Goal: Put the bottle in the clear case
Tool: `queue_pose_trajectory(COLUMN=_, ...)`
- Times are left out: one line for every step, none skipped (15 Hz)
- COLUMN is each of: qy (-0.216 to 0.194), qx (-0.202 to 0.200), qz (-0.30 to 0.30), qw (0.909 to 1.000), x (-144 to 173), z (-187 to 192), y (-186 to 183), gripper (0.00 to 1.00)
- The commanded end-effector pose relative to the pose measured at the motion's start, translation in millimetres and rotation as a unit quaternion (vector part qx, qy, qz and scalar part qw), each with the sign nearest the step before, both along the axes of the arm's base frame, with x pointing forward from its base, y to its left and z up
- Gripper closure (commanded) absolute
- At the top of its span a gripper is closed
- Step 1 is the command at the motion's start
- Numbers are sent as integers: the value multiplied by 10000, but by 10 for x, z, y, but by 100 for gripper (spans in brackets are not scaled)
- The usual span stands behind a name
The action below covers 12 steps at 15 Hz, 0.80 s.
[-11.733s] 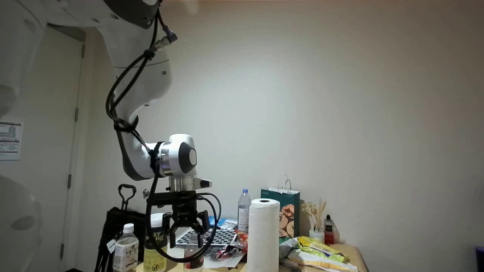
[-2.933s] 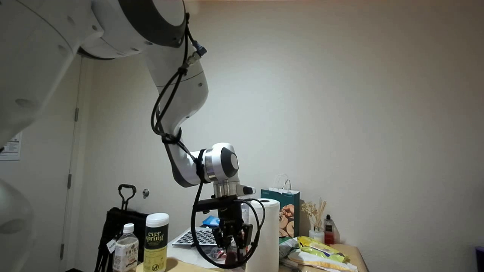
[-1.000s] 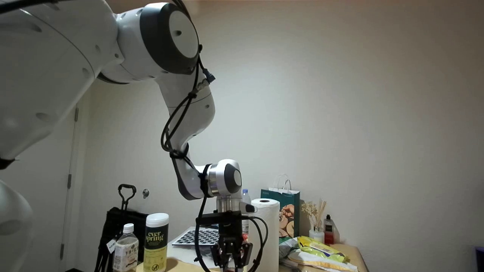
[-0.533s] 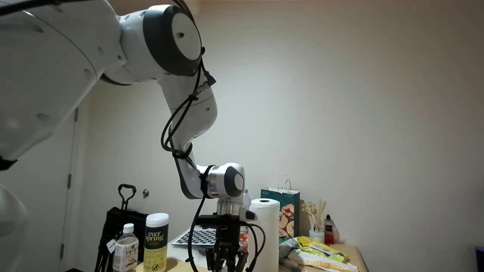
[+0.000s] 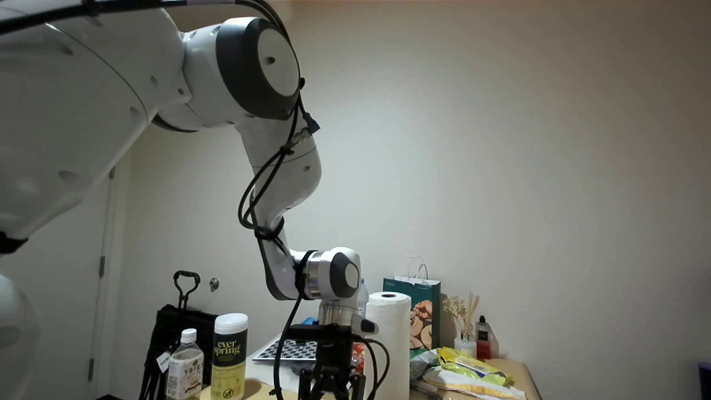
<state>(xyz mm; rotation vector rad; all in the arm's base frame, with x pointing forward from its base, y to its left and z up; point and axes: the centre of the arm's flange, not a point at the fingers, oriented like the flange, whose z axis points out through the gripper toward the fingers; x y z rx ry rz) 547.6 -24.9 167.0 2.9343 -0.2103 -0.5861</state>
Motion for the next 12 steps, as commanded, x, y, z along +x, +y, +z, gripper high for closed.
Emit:
queue_pose_trajectory(qy=42, qx=189, qz=-99, qw=9998, x=-5, z=-85, y=-22, gripper=1)
queue_pose_trajectory(qy=53, qx=207, qz=-115, qw=9997, x=-8, z=-96, y=-20, gripper=0)
queue_pose_trajectory(qy=59, qx=212, qz=-130, qw=9997, x=-11, z=-106, y=-18, gripper=0)
queue_pose_trajectory(qy=45, qx=187, qz=-155, qw=9997, x=-6, z=-94, y=-9, gripper=0)
queue_pose_trajectory(qy=40, qx=93, qz=-156, qw=9998, x=17, z=-47, y=7, gripper=0)
queue_pose_trajectory(qy=38, qx=-71, qz=-126, qw=9999, x=62, z=50, y=37, gripper=0)
queue_pose_trajectory(qy=-37, qx=-138, qz=-107, qw=9998, x=131, z=184, y=76, gripper=0)
queue_pose_trajectory(qy=-125, qx=-201, qz=-103, qw=9997, x=205, z=314, y=113, gripper=0)
queue_pose_trajectory(qy=-272, qx=-293, qz=-88, qw=9992, x=290, z=500, y=162, gripper=0)
queue_pose_trajectory(qy=-374, qx=-347, qz=-94, qw=9987, x=370, z=670, y=210, gripper=0)
queue_pose_trajectory(qy=-458, qx=-391, qz=-114, qw=9981, x=434, z=842, y=260, gripper=0)
queue_pose_trajectory(qy=-554, qx=-468, qz=-150, qw=9973, x=484, z=1008, y=315, gripper=0)
